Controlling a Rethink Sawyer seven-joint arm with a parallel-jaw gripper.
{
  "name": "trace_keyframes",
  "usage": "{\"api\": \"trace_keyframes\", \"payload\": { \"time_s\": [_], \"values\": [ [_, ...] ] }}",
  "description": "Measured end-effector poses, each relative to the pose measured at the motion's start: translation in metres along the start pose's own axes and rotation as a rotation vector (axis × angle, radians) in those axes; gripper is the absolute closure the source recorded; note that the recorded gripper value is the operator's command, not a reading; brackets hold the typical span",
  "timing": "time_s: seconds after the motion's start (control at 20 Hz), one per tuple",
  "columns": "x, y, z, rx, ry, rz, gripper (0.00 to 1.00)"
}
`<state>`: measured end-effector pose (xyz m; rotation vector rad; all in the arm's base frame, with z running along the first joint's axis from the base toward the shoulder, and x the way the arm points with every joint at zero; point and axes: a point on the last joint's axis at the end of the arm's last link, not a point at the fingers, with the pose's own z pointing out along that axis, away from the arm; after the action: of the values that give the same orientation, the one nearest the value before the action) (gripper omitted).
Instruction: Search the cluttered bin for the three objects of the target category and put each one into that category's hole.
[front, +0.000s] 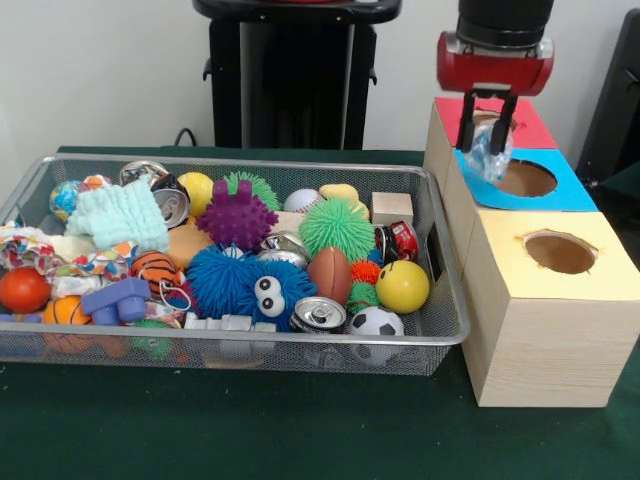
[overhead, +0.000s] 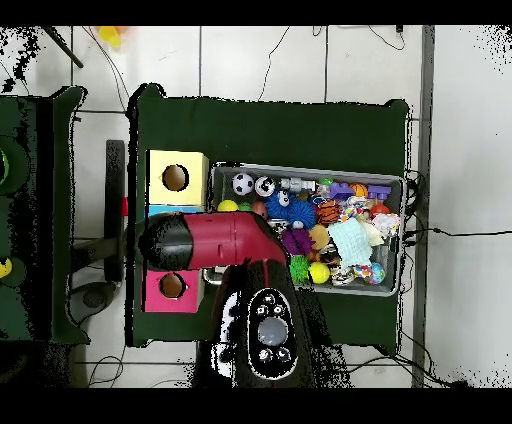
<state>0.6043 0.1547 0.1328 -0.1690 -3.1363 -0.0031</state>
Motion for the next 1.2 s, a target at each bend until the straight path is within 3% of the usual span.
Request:
{"api": "trace_keyframes", "payload": {
  "time_s": [0.3, 0.6, 1.2],
  "values": [
    [0.012, 0.041, -0.033, 0.005, -0.044, 0.043, 1.00],
    [0.020, 0.077, -0.066, -0.030, -0.083, 0.113, 1.00],
    [0.000, 0.041, -0.037, -0.031, -0.092, 0.191, 1.00]
  ]
}}
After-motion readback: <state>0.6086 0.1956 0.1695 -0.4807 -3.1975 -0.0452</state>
